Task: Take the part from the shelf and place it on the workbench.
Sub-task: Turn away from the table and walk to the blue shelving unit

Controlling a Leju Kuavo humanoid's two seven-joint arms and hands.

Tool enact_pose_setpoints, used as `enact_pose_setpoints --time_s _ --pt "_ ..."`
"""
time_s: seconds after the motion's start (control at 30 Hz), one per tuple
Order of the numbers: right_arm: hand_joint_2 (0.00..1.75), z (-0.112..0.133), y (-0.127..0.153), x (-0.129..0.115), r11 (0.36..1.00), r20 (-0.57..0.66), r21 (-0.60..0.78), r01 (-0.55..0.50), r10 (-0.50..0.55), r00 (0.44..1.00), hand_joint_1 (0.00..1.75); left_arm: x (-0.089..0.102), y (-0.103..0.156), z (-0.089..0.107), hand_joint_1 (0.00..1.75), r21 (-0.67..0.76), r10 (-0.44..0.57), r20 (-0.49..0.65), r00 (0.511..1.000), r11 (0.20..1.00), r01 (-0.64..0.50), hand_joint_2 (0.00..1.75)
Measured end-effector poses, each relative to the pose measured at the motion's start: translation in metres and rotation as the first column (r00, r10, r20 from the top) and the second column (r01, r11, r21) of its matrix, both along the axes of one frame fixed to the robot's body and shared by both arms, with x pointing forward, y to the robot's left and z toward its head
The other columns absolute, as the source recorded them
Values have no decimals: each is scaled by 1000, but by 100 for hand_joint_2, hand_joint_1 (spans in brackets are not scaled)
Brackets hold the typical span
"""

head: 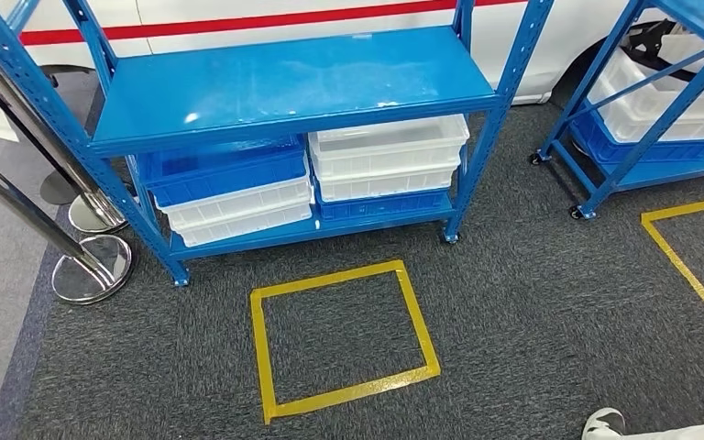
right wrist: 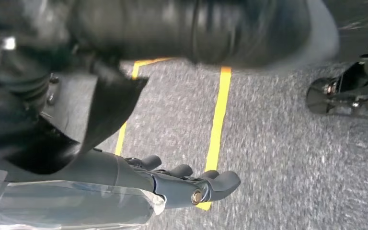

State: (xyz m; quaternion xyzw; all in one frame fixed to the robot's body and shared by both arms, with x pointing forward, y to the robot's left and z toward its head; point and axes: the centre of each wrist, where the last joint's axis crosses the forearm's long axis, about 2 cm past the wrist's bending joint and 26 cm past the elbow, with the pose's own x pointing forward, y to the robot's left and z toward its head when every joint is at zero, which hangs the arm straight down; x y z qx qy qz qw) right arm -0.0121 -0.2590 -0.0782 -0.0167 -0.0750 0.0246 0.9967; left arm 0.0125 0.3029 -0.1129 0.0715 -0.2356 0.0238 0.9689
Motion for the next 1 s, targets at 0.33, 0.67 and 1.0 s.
enact_pose_setpoints --time_s 0.33,0.67,1.0 --pt "0 0 1 -1 1000 -1 7 -8 8 1000 0 -3 1 0 0 1 -1 -6 1000 1000 1 0" --pt "0 -1 0 4 1000 7 14 -9 9 1000 0 -3 1 0 0 2 -1 -7 1000 1000 1 0" --pt "0 -1 -1 1 1000 -3 15 -1 1 1000 0 -2 0 0 0 0 -1 -6 1000 1000 1 0"
